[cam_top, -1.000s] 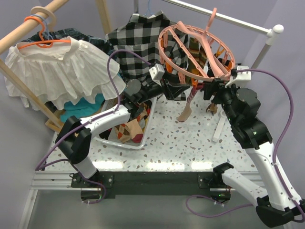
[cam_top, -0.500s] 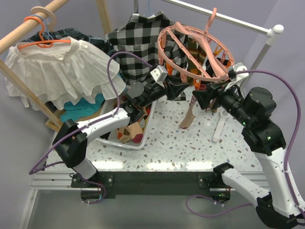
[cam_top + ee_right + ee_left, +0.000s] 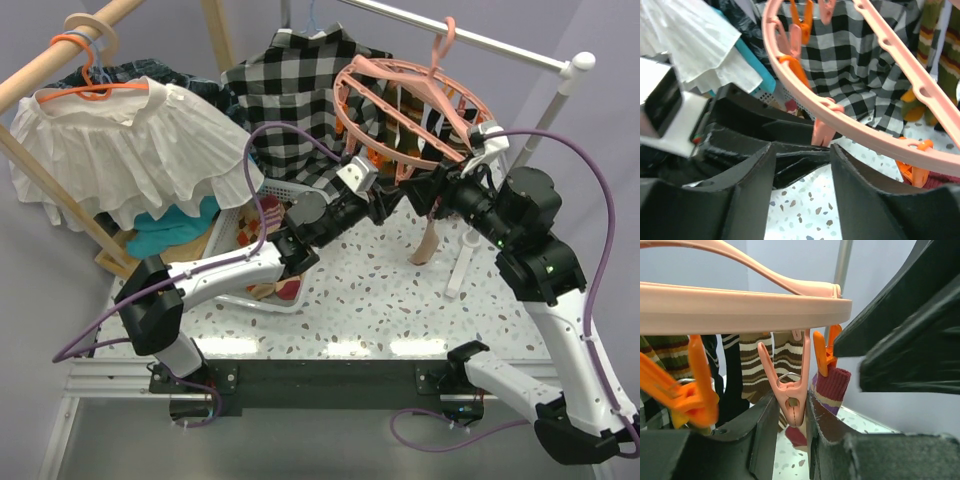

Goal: Clip the socks to the hanger
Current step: Open the clamp at the hanger.

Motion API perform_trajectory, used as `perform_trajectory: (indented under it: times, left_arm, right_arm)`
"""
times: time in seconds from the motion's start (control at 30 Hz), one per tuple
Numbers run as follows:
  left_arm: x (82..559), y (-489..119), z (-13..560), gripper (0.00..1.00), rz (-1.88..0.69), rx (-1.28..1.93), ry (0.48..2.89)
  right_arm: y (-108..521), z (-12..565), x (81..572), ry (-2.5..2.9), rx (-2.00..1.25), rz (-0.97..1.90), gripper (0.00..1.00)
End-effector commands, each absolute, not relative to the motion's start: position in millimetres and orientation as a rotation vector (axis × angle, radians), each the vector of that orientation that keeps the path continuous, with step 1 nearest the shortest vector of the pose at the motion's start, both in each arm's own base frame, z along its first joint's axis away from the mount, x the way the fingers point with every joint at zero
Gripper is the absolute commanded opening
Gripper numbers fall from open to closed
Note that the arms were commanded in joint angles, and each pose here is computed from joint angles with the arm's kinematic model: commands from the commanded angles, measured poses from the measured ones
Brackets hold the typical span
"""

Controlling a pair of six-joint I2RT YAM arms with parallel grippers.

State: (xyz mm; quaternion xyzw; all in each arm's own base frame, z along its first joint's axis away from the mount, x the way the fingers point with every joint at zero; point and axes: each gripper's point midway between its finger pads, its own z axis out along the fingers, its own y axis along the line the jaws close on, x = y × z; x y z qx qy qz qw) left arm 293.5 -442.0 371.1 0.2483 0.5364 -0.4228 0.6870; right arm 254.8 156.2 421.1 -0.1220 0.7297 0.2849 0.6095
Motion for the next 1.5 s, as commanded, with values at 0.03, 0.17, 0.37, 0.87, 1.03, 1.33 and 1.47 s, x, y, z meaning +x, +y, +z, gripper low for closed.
perform_trajectory:
  times: [0.03, 0.17, 0.37, 0.87, 1.03, 1.33, 1.47]
  left_arm:
    - [293.2, -442.3, 398.7, 0.30, -0.849, 0.502, 1.144]
    - [292.0, -448.0, 395.1, 0.30, -0.820, 0.512, 1.144]
    - [289.5, -456.2, 393.5, 0.30, -0.790, 0.526, 1.138]
    - [281.5, -469.4, 386.4, 0.31, -0.712, 0.590, 1.109]
    - [280.0, -466.7, 386.3, 0.32, -0.713, 0.590, 1.110]
    - [262.8, -457.9, 386.5, 0.43, -0.815, 0.615, 1.099]
    - [268.0, -447.3, 387.2, 0.51, -0.955, 0.579, 1.134]
  right_arm:
    - [137.5, 426.2, 272.4, 1.659, -0.100, 0.589, 0.47]
    - [129.0, 423.5, 278.3, 1.655, -0.028, 0.557, 0.44]
    - [131.3, 424.9, 282.9, 1.639, -0.002, 0.580, 0.41]
    - [119.8, 415.4, 297.8, 1.629, 0.130, 0.542, 0.41]
    - [115.8, 411.0, 299.5, 1.633, 0.145, 0.517, 0.28]
    - [116.4, 409.2, 296.0, 1.635, 0.106, 0.508, 0.19]
    - [116.1, 404.7, 295.5, 1.645, 0.097, 0.499, 0.17]
